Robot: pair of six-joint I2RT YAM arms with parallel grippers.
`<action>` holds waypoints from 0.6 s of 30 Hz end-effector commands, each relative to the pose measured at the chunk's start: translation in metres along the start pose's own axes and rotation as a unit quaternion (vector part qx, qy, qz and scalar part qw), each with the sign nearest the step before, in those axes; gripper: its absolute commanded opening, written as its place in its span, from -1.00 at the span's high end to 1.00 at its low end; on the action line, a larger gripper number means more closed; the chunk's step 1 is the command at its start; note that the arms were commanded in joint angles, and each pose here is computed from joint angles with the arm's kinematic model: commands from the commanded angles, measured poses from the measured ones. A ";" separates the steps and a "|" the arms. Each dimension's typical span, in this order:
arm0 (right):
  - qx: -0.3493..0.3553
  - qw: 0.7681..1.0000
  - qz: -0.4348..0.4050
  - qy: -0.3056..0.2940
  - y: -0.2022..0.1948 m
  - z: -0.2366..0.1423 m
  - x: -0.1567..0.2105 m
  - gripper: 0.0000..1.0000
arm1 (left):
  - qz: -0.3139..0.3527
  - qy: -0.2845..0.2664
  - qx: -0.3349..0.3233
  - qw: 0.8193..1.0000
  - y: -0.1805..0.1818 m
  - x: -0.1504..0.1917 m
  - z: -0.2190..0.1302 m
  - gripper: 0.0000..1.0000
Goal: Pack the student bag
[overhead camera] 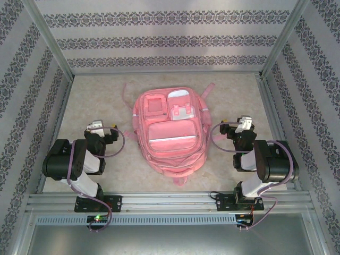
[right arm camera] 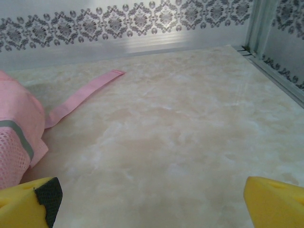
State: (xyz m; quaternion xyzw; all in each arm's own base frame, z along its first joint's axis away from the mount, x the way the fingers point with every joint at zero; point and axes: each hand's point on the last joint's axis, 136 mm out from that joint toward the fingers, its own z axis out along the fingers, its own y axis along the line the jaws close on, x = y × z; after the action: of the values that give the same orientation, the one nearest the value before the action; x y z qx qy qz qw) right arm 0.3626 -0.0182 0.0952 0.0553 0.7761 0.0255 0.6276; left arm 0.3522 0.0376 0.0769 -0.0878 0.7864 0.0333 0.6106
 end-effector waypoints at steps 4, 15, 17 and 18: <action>-0.081 0.996 -0.028 -0.023 0.031 0.002 -0.016 -0.95 | -0.018 -0.056 -0.003 0.998 0.002 -0.027 -0.002 -1.00; -0.027 0.998 -0.023 -0.044 0.016 -0.009 -0.017 -0.95 | -0.017 -0.056 -0.002 0.998 0.002 -0.026 -0.003 -1.00; -0.016 0.999 -0.019 -0.045 0.012 -0.009 -0.017 -0.95 | -0.017 -0.055 -0.002 0.998 0.002 -0.026 -0.002 -1.00; -0.007 0.999 -0.016 -0.045 0.009 -0.009 -0.017 -0.95 | -0.017 -0.055 -0.002 0.998 0.002 -0.026 -0.002 -1.00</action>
State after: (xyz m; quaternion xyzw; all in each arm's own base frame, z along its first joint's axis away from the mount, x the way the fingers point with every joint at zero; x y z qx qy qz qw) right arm 0.3570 -0.0055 0.1010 0.0260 0.7657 0.0314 0.6419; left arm 0.3556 0.0378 0.0915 -0.0887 0.7672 0.0310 0.6344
